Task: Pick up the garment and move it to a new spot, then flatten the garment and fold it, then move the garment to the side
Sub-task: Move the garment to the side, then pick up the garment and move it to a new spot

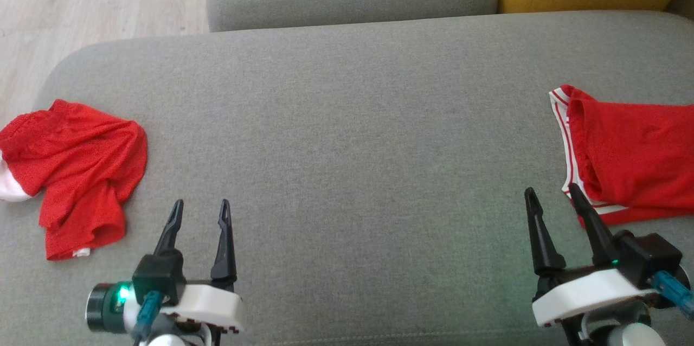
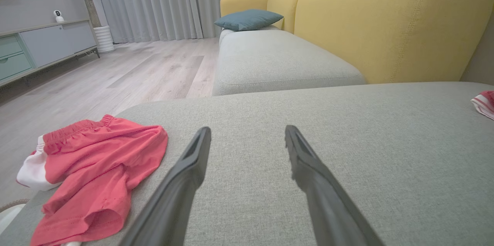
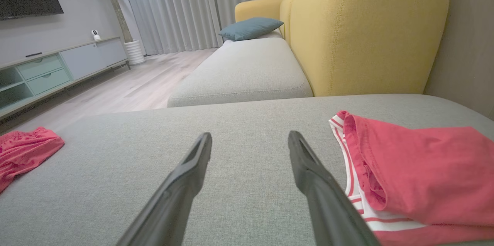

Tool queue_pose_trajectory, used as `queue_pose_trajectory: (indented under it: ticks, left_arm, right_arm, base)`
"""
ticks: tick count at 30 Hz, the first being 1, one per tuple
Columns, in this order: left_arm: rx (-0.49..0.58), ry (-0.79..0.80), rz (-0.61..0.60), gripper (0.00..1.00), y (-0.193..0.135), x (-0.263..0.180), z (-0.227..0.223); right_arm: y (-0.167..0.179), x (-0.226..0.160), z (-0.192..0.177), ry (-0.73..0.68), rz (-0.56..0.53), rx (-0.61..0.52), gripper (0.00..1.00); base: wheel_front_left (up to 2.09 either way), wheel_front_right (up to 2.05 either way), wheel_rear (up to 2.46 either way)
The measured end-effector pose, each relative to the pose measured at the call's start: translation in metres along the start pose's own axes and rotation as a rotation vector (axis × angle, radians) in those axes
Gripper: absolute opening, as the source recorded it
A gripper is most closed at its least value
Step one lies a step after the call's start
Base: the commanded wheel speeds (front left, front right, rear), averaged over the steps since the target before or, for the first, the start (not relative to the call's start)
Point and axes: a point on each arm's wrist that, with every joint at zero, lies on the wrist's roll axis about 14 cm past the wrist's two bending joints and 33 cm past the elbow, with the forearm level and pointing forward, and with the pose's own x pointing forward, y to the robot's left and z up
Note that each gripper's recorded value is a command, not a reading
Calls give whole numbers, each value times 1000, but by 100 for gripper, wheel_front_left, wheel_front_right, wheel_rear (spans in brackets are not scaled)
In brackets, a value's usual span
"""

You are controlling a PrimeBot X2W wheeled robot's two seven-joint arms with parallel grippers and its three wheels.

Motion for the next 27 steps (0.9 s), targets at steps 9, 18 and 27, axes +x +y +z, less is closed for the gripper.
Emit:
queue_pose_trajectory:
  ticks: [9,18,27]
  left_arm:
    - [5,4,13,100,4,-2,-1]
    - [5,-13,104,100,32,-6,6]
    - [17,-23,273,100,80,-28,11]
  right_arm:
    - [2,4,1,0,9,-1,100]
    - [31,23,3,4,105,-7,100]
    - [86,46,3,21,283,-14,100]
  base:
    - [0,0,0]
    - [0,0,0]
    - [0,0,0]
